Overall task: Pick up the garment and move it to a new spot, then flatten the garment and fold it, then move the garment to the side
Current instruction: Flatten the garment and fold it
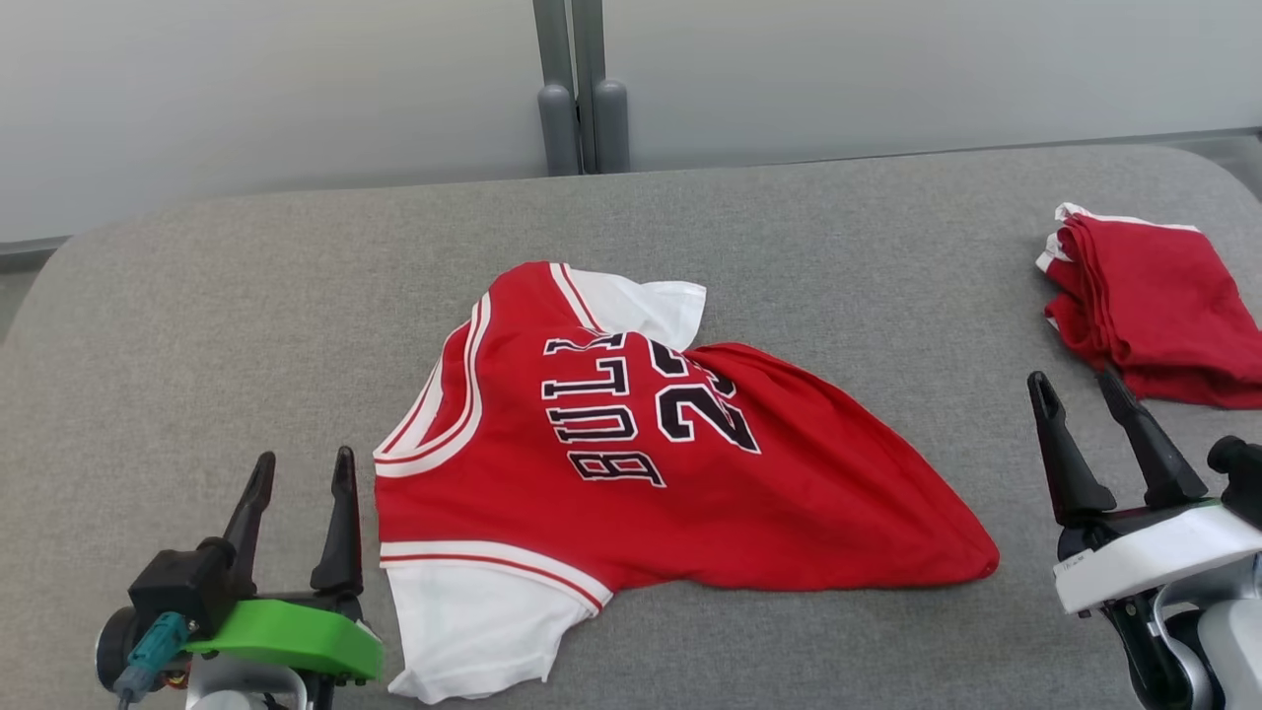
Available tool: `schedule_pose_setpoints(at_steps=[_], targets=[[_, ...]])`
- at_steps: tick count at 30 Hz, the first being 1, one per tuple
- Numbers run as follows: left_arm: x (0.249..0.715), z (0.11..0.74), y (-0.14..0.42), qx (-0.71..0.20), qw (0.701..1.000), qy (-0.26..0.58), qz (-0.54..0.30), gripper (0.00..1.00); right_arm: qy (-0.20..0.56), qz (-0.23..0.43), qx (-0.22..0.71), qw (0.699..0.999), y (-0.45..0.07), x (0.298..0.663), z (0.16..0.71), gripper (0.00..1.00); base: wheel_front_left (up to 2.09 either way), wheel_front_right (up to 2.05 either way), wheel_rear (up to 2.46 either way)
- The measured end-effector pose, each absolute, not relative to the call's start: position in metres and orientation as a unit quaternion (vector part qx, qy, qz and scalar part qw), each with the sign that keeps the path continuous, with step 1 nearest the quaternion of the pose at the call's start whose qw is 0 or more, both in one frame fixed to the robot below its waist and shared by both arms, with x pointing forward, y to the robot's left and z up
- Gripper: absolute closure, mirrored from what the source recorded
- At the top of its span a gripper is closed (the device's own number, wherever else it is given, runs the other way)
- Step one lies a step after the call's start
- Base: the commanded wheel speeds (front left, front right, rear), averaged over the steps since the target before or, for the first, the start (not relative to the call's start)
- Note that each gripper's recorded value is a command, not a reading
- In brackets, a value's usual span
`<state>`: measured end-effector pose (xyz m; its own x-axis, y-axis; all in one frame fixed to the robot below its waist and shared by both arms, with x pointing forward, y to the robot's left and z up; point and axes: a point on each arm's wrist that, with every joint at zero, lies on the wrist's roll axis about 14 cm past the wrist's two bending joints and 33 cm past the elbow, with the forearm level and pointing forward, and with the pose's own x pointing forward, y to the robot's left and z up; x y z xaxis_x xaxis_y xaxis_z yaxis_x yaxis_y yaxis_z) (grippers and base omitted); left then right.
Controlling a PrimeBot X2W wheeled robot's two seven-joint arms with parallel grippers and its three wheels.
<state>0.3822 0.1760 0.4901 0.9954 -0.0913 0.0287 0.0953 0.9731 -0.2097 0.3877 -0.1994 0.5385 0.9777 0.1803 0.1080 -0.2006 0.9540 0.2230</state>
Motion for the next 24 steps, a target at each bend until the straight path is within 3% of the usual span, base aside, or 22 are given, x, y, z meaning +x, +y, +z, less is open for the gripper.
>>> schedule_pose_setpoints(at_steps=[8, 17, 24], targets=[[0.379, 0.535, 0.178, -0.085, 0.992, -0.072, -0.055, 0.00, -0.100, 0.100, 0.126, 0.982, -0.182, 0.384, 0.562, 0.00, 0.00, 0.00, 0.00], [0.362, 0.516, 0.170, -0.102, 0.992, -0.050, -0.049, 0.00, -0.055, 0.077, 0.102, 0.990, -0.185, 0.374, 0.524, 0.00, 0.00, 0.00, 0.00], [0.363, 0.512, 0.176, -0.094, 0.994, -0.046, -0.038, 0.00, -0.066, 0.075, 0.090, 0.991, -0.187, 0.375, 0.531, 0.00, 0.00, 0.00, 0.00]])
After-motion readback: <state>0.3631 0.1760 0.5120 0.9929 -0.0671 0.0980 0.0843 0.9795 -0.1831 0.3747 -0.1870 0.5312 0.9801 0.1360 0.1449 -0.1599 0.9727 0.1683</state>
